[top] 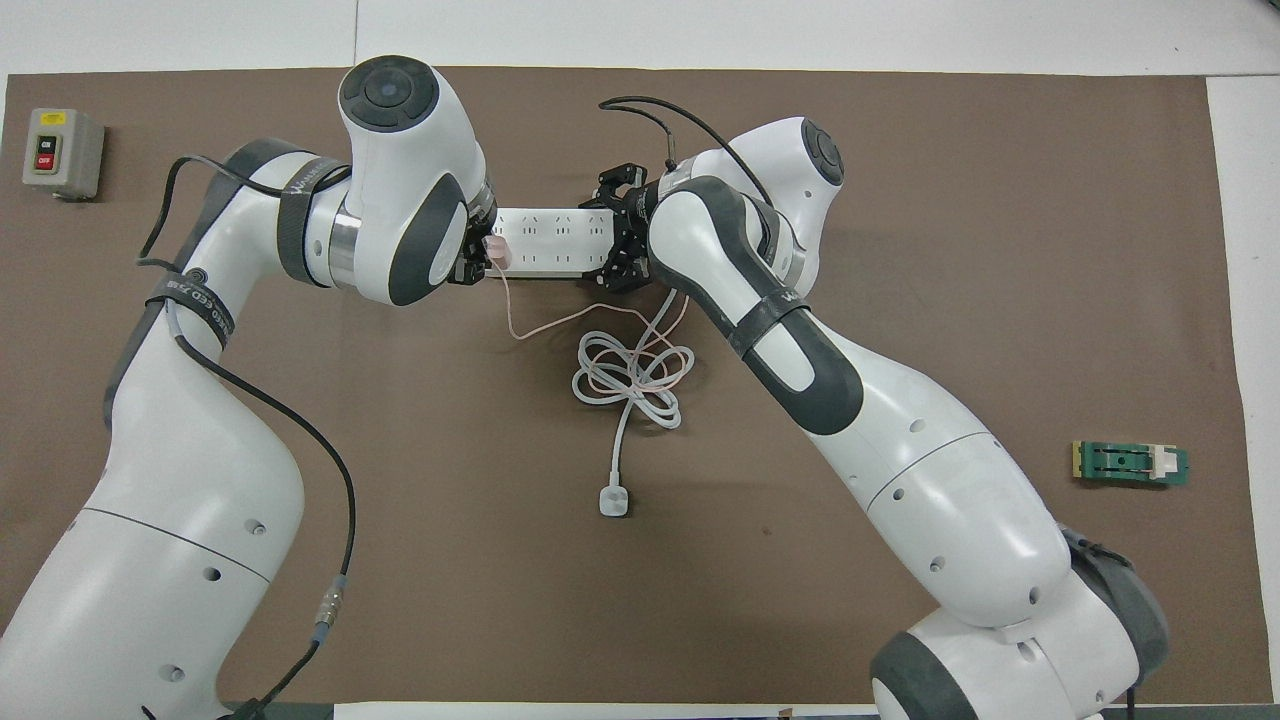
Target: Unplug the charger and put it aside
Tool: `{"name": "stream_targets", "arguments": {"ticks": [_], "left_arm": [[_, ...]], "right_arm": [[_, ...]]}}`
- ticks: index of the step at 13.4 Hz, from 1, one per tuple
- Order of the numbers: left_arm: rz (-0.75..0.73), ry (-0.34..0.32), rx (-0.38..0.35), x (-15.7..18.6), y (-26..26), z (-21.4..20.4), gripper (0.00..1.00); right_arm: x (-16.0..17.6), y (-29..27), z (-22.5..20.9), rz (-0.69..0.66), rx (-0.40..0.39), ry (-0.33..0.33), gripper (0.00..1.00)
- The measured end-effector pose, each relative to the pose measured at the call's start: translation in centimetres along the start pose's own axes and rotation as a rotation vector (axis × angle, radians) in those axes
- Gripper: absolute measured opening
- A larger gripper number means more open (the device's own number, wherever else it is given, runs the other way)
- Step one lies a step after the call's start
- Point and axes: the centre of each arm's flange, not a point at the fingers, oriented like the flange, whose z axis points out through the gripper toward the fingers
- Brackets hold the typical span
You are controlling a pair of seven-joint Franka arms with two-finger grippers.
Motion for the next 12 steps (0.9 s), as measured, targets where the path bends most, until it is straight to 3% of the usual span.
{"name": "stream_targets", "arguments": {"ticks": [12], "left_arm": [[0.0,-0.001,-0.001,-0.01,-0.03,-0.42,0.29]], "right_arm": [[-0.05,0.08,0.02,0.001,0.005,0.002,0.93]]}}
